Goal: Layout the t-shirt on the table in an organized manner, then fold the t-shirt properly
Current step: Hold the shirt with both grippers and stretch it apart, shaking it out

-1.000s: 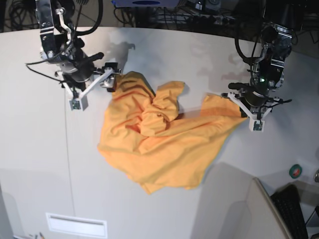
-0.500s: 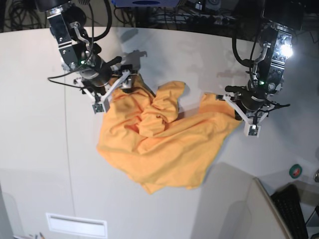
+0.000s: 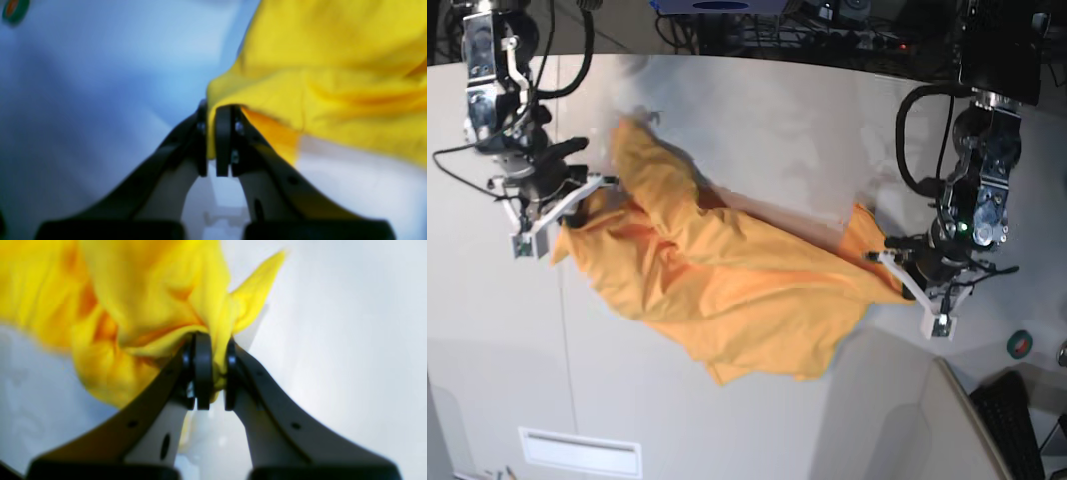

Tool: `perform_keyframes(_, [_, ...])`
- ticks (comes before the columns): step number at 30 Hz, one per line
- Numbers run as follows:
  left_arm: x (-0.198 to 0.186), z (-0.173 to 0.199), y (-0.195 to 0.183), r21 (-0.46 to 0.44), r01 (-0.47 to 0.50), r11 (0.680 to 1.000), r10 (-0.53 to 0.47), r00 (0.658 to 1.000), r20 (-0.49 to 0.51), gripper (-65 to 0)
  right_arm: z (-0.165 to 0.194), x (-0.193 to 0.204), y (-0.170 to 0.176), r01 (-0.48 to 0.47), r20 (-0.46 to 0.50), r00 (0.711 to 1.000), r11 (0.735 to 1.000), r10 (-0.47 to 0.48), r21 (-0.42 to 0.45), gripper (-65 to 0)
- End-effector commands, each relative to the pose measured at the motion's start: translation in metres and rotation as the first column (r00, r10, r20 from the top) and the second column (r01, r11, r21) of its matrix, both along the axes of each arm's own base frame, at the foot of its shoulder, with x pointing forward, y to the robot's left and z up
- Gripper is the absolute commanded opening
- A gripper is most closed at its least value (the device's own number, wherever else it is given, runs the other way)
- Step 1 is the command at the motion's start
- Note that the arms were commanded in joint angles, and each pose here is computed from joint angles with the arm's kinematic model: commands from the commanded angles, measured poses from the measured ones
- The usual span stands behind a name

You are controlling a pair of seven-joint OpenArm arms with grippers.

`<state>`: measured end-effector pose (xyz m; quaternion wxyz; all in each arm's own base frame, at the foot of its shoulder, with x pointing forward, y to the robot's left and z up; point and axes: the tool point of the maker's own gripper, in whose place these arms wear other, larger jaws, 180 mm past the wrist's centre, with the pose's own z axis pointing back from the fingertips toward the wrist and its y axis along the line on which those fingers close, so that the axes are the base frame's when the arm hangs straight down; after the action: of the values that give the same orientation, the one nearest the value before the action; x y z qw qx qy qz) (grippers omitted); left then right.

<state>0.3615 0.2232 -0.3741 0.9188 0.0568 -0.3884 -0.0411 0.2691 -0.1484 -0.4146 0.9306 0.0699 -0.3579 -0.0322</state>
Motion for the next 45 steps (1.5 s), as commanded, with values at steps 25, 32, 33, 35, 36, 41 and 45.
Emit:
perform_keyframes(25, [-0.078,-0.098,0.003,0.178,0.112,0.978,-0.065,0.966,-0.252,-65.0,-0.029,-0.009,-0.039,0.095,-0.090,0.991,0.995,-0.097,-0.029,-22.4])
perform_keyframes(32, [-0.089,-0.104,0.004,0.180,0.117,0.977,-0.065,0.960,-0.273,-65.0,-0.073,-0.017,-0.047,0.132,-0.160,0.978,0.991,-0.134,-0.025,-22.4])
perform_keyframes(33, [-0.089,-0.105,0.004,0.180,0.117,0.977,-0.064,0.959,-0.274,-65.0,-0.075,-0.015,-0.042,0.101,-0.161,0.982,0.995,-0.102,-0.011,-22.7])
perform_keyframes(35, [-0.089,-0.104,0.004,0.180,0.117,0.977,-0.065,0.960,-0.273,-65.0,-0.074,-0.014,-0.028,0.015,-0.152,0.988,1.000,-0.011,0.023,-23.1])
perform_keyframes(36, [-0.088,-0.104,0.003,0.180,0.118,0.977,-0.066,0.960,-0.272,-65.0,-0.075,-0.016,-0.020,-0.030,-0.149,0.988,0.999,0.036,0.041,-23.4])
perform_keyframes(41, [-0.088,-0.104,0.003,0.180,0.118,0.977,-0.066,0.960,-0.272,-65.0,-0.092,-0.039,-0.007,-0.125,-0.243,0.959,0.988,0.143,0.090,-49.8])
perform_keyframes(45, [-0.078,-0.092,-0.001,0.179,0.124,0.976,-0.080,0.969,-0.236,-65.0,-0.068,-0.041,-0.012,-0.152,-0.172,0.971,0.985,0.163,0.078,-65.0])
